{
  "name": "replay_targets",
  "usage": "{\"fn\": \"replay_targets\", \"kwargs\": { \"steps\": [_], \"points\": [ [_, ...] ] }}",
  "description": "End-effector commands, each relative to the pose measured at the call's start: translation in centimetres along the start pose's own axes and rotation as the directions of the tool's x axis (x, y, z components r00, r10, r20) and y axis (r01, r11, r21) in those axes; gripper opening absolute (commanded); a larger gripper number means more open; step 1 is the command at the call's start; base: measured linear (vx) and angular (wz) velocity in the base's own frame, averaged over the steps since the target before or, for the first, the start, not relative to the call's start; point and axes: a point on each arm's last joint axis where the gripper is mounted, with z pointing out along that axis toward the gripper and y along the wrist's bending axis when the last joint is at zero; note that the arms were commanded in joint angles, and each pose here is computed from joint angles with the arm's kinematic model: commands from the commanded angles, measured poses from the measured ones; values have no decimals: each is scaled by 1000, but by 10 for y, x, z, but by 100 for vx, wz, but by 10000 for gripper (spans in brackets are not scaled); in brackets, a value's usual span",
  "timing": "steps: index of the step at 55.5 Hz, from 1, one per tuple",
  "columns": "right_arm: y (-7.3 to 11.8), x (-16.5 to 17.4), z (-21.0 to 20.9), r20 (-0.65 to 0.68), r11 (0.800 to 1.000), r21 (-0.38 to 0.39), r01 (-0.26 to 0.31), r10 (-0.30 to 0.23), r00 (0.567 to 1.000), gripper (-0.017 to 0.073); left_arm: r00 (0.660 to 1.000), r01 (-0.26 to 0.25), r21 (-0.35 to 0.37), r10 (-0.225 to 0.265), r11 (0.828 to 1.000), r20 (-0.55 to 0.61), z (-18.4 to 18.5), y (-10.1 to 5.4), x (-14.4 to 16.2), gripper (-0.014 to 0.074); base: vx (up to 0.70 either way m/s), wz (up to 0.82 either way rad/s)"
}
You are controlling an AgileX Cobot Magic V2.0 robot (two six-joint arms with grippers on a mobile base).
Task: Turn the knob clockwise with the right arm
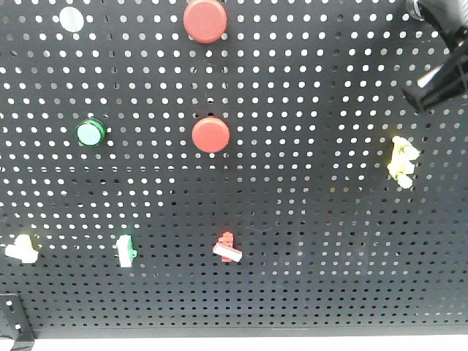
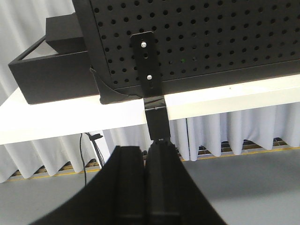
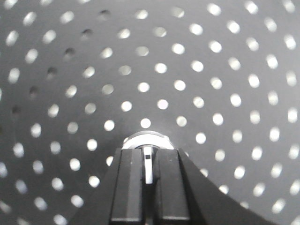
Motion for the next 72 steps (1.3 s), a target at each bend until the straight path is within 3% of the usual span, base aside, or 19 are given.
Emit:
{"fn": "replay_targets", "kwargs": {
  "steps": [1, 4, 6, 7, 12, 20, 26, 30, 33, 41, 46, 50, 61, 72],
  "points": [
    [-13, -8, -7, -3, 982, 46, -185, 185, 983, -13, 997, 9, 5, -9, 1000, 72, 1, -1, 1, -6, 0, 0],
    [-13, -9, -7, 9, 962, 40, -270, 270, 963, -13, 997, 9, 5, -9, 1000, 72, 1, -1, 1, -6, 0, 0],
    [-13, -10, -7, 22, 935, 31, -352, 352, 936, -13, 997, 9, 5, -9, 1000, 72, 1, -1, 1, -6, 0, 0],
    [-13, -10, -7, 25, 931, 29, -364, 363, 931, -13, 997, 9, 5, -9, 1000, 72, 1, -1, 1, -6, 0, 0],
    [-12, -12, -7, 49, 864, 8, -504, 503, 863, -12, 997, 9, 5, -9, 1000, 72, 1, -1, 1, -6, 0, 0],
    [-12, -15, -7, 68, 758, -20, -652, 652, 756, -10, 997, 9, 5, -9, 1000, 72, 1, -1, 1, -6, 0, 0],
    [-12, -16, -7, 74, 630, -44, -775, 776, 627, -10, 997, 9, 5, -9, 1000, 72, 1, -1, 1, -6, 0, 0],
    [-12, -17, -7, 77, 522, -65, -850, 852, 517, -9, 997, 9, 5, -9, 1000, 72, 1, -1, 1, -6, 0, 0],
    [-12, -19, -7, 79, 429, -85, -899, 902, 424, -9, 997, 9, 5, -9, 1000, 72, 1, -1, 1, -6, 0, 0],
    [-14, -22, -8, 77, 216, -129, -968, 975, 207, -9, 997, 9, 5, -9, 1000, 72, 1, -1, 1, -6, 0, 0],
    [-14, -23, -8, 74, 120, -149, -982, 991, 109, -9, 997, 9, 5, -9, 1000, 72, 1, -1, 1, -6, 0, 0],
    [-15, -25, -9, 82, 93, -174, -980, 993, 80, -9, 997, 9, 5, -9, 1000, 72, 1, -1, 1, -6, 0, 0],
    [-17, -30, -10, 107, 106, -226, -968, 991, 84, 5, 997, 9, 5, -9, 1000, 72, 1, -1, 1, -6, 0, 0],
    [-17, -30, -10, 107, 109, -225, -968, 991, 86, 125, 997, 9, 5, -9, 1000, 72, 1, -1, 1, -6, 0, 0]
  ]
}}
